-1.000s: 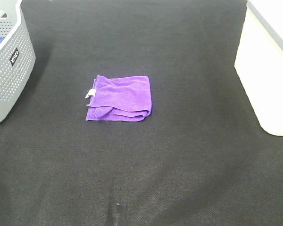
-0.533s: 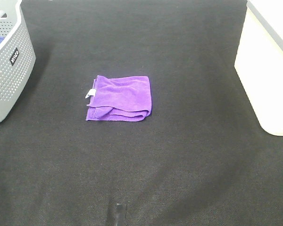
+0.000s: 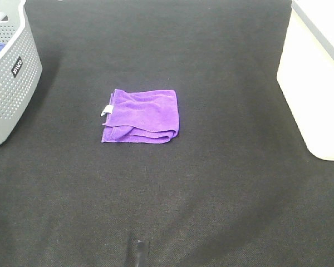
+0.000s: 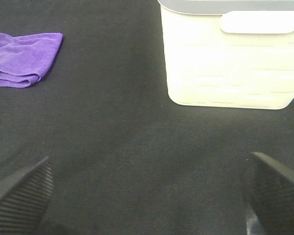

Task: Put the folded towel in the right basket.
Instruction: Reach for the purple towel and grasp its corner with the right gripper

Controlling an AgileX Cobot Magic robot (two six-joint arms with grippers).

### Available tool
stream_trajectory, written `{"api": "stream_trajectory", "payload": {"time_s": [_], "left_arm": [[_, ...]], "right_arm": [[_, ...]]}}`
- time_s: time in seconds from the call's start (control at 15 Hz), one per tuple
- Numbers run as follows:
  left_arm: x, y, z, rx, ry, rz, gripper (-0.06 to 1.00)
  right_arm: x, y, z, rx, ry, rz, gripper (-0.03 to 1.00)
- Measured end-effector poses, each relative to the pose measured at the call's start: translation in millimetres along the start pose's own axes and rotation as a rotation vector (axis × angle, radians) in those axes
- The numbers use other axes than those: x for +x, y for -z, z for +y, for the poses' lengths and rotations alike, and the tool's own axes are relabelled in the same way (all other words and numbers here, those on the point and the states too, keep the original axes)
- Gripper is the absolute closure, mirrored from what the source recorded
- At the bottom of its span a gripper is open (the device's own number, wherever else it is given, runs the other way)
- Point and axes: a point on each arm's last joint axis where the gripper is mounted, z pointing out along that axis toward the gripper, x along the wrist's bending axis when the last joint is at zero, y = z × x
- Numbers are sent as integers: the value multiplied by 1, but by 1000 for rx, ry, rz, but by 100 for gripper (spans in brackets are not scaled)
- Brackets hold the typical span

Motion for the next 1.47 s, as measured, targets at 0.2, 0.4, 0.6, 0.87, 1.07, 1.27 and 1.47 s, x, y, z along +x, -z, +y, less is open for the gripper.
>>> {"api": "stream_trajectory", "payload": {"time_s": [0.2, 0.4, 0.6, 0.87, 1.07, 1.27, 1.47], "left_arm": [[0, 0, 0, 0, 0, 0, -5], [0, 0, 0, 0, 0, 0, -5], [0, 0, 0, 0, 0, 0, -5], [0, 0, 0, 0, 0, 0, -5], [0, 0, 0, 0, 0, 0, -5], [0, 0, 0, 0, 0, 1, -5], [0, 0, 0, 0, 0, 1, -5]], "right_arm": [[-2, -7, 38, 57, 28, -14, -1], [4, -65, 136, 233, -29, 55, -1], [12, -142, 208, 320, -126, 153, -1], [33, -233, 240, 409, -186, 315, -1], [90, -316, 218, 554, -138, 449, -1], [137, -402, 167, 718, -160, 569, -1], [152, -468, 130, 784, -173, 631, 0]]}}
